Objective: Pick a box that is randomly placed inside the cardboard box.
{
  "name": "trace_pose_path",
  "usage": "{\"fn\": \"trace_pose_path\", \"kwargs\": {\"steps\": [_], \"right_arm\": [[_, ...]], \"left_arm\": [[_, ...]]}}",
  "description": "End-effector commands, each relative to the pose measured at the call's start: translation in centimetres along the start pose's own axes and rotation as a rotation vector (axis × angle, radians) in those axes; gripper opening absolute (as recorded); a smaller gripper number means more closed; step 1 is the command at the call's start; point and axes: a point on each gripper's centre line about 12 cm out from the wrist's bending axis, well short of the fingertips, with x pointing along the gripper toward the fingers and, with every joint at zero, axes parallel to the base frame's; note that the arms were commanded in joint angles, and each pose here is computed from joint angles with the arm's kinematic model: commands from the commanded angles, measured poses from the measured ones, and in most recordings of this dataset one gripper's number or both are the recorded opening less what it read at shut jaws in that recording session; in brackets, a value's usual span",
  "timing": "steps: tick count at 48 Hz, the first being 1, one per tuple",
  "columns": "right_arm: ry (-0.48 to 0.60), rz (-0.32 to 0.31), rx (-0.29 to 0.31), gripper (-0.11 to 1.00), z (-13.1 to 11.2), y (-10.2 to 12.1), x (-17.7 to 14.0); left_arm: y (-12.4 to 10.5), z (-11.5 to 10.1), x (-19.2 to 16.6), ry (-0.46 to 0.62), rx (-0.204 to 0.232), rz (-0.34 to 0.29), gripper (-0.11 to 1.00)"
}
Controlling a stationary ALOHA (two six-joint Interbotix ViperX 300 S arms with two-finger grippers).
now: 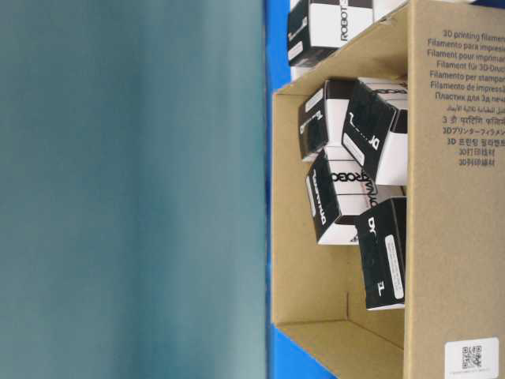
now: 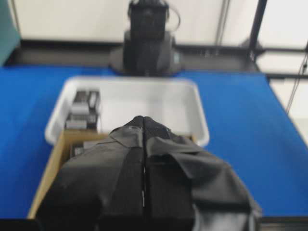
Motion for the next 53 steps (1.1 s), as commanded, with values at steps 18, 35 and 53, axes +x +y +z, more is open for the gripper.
{"fn": "trace_pose_path", "kwargs": {"steps": [18,35,53], "right_arm": [[0.278,-0.188,0.221,0.00,3.0,1.8,4.9],[0.492,-0.468,0.379,0.00,1.2,-0.9,11.3],[0.653,-0.651,0.391,0.03,-0.8,-4.3,18.3]], "left_arm": [[0.0,0.3,-0.1,0.103,0.002,0.003,-0.07],[0.1,-0.2,-0.2,0.165,-0.040,0.010,-0.07],[-0.3,-0.4,0.0,0.176,-0.076,-0.007,-0.07]]}}
